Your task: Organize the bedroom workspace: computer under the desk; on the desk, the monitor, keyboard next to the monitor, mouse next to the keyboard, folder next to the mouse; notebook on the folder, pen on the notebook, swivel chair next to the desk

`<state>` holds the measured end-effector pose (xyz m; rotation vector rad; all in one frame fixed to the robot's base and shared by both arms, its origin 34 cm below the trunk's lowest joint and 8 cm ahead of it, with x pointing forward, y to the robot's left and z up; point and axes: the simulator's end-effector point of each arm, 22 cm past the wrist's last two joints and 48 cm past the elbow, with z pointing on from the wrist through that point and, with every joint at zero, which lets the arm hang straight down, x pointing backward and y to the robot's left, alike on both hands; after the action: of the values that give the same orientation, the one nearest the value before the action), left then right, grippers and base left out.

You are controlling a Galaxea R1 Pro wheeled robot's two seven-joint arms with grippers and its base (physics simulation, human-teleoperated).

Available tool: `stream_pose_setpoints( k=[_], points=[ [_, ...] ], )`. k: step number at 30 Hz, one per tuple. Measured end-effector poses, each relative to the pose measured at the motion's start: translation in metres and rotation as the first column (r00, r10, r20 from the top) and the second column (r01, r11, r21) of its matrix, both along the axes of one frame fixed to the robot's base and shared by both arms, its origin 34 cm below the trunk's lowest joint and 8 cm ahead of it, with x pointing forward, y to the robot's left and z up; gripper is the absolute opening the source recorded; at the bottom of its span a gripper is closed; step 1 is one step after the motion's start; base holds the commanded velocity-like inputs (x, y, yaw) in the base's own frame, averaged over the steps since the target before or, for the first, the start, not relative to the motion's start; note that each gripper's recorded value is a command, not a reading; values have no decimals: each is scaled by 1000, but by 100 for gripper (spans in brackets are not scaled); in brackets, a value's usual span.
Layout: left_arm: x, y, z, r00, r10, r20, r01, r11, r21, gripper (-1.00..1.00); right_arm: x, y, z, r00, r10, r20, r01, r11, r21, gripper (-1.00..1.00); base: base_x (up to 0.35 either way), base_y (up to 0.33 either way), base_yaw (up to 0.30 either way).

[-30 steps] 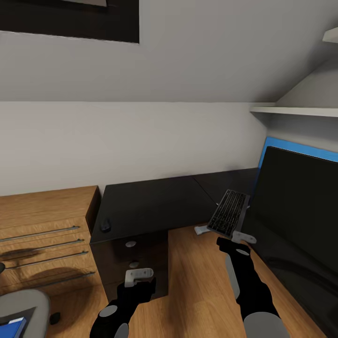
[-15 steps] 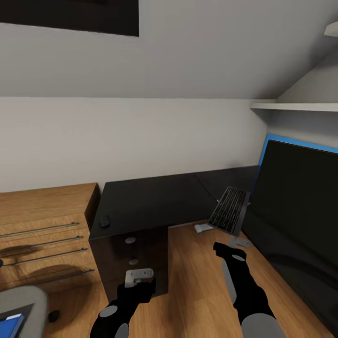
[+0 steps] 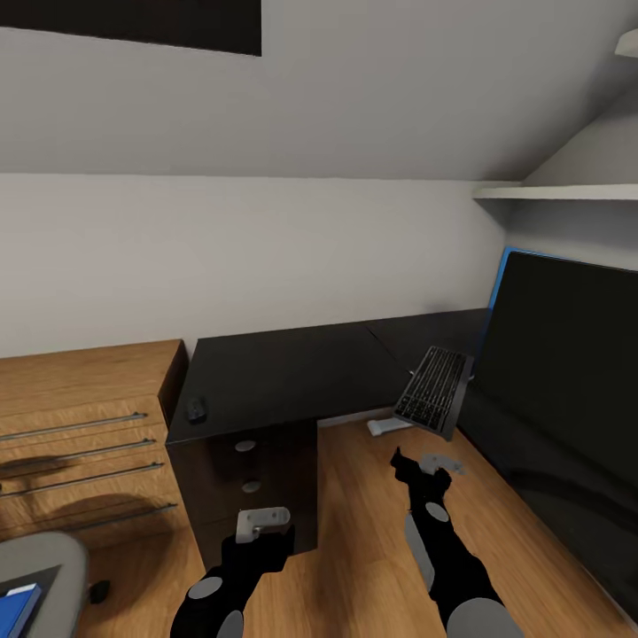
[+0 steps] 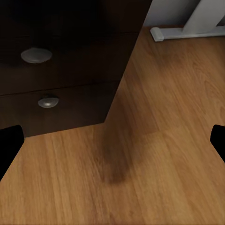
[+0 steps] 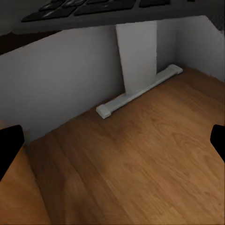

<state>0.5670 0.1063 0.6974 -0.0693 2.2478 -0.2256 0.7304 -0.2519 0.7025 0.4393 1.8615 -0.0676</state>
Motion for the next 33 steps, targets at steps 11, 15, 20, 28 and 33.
stream_pose_setpoints(
  k=[11,15,20,28,33],
  points=[
    [0,0,-1,1000,0,-2,0,1000,-1,100,3,21,15,981,-91,171,-2,877,481,100,0,0,0],
    [0,0,-1,1000,0,-1,0,1000,0,100,0,33,27,968,-60,245,-83,842,532,100,0,0,0],
    [0,-1,-1,1000,-1,-1,1,1000,0,100,-1,31,29,961,-95,261,-81,803,591,100,0,0,0],
    [0,-1,-1,1000,-2,-1,2,1000,1,100,-4,19,30,945,-180,273,-42,761,647,100,0,0,0],
    [0,-1,-1,1000,-3,-1,3,1000,2,100,-5,17,29,943,-194,272,-33,755,654,100,0,0,0]
  ],
)
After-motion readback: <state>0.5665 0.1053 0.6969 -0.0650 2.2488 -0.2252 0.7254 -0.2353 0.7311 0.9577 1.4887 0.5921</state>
